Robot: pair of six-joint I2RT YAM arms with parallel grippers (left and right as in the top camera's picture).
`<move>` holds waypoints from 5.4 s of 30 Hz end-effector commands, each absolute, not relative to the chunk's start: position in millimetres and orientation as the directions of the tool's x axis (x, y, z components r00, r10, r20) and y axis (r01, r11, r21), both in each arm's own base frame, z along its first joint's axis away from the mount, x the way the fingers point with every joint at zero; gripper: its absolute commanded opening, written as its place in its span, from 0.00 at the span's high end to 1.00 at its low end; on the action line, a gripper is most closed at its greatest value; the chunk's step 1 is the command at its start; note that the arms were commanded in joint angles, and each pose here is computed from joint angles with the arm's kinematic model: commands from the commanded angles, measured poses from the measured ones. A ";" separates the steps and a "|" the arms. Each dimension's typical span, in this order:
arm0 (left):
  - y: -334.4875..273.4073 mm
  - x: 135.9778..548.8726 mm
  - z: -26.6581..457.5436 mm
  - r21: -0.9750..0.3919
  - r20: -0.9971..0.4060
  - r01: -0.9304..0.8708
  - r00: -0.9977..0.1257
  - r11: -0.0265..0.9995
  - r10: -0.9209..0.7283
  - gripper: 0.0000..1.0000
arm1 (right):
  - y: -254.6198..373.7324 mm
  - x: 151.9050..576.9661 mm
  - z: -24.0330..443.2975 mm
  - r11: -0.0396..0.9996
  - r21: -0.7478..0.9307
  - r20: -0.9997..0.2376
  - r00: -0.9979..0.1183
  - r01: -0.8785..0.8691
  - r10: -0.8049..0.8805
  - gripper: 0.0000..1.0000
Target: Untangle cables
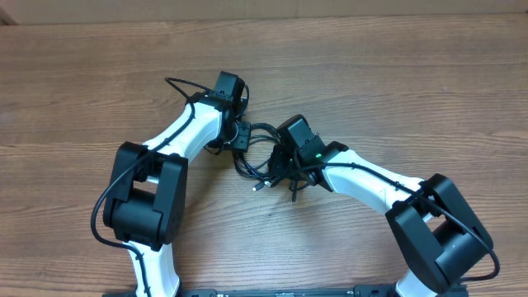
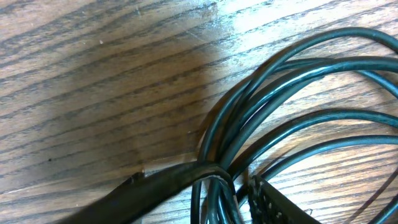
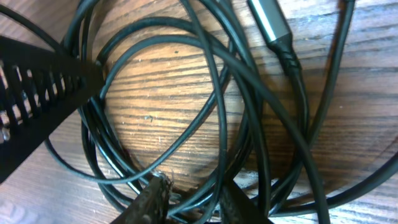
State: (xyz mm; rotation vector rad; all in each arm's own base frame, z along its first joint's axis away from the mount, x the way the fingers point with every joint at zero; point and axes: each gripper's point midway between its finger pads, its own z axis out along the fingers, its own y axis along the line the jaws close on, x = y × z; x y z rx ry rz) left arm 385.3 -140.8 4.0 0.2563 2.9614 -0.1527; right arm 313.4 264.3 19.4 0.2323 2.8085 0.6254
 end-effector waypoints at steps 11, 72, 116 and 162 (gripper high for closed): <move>-172.4 375.9 7.4 -0.275 -0.145 0.243 -0.967 0.930 0.209 0.48 | 255.4 321.8 17.0 0.911 0.392 -0.267 -0.932 0.127 0.245 0.82; -170.1 375.8 6.7 -0.256 -0.155 0.283 -0.956 0.924 0.250 0.59 | 194.1 345.2 53.6 0.875 0.477 -0.229 -0.951 0.077 0.208 0.96; -127.9 348.6 73.4 -0.071 0.033 -0.089 -0.996 0.994 -0.087 0.58 | 132.5 308.0 21.8 0.940 0.172 -0.142 -0.937 0.294 0.319 0.00; -167.1 323.6 18.0 -0.056 0.015 -0.316 -0.949 0.947 -0.315 0.59 | 126.6 298.2 15.4 0.946 0.139 -0.121 -0.943 0.292 0.309 0.00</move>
